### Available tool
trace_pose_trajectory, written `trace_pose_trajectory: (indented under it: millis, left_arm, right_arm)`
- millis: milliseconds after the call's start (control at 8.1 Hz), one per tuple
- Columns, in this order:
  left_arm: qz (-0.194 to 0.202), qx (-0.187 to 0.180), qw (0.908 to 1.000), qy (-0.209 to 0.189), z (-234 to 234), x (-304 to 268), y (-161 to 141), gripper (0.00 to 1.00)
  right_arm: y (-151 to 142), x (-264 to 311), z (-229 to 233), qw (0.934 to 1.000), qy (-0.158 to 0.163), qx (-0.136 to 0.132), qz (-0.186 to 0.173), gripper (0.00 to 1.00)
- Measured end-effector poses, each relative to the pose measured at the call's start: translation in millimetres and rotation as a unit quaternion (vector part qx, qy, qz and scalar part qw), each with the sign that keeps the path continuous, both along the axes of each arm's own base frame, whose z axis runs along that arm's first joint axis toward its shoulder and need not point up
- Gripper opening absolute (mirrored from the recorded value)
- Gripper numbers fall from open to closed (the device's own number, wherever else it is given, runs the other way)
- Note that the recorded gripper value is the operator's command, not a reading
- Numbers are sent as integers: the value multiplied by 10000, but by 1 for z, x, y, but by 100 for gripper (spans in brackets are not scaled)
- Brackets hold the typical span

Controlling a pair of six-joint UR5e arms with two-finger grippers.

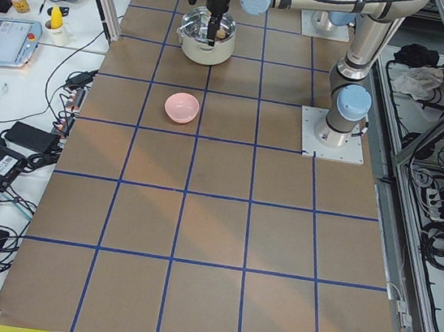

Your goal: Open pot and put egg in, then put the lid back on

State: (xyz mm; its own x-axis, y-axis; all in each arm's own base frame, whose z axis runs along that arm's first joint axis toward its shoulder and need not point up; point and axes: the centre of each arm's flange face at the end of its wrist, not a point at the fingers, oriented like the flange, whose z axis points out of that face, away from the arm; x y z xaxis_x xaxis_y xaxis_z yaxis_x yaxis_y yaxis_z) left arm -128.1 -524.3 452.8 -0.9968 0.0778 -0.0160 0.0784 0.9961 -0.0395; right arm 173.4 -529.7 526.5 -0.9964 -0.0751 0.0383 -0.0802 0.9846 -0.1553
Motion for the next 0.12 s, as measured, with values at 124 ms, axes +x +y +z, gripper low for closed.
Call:
trace_pose_trajectory:
  millis: [124]
  left_arm:
    - [-3, 10, 10000, -1, -2, 0, 1, 100]
  right_arm:
    - [0, 0, 0, 10000, -8, -1, 3, 100]
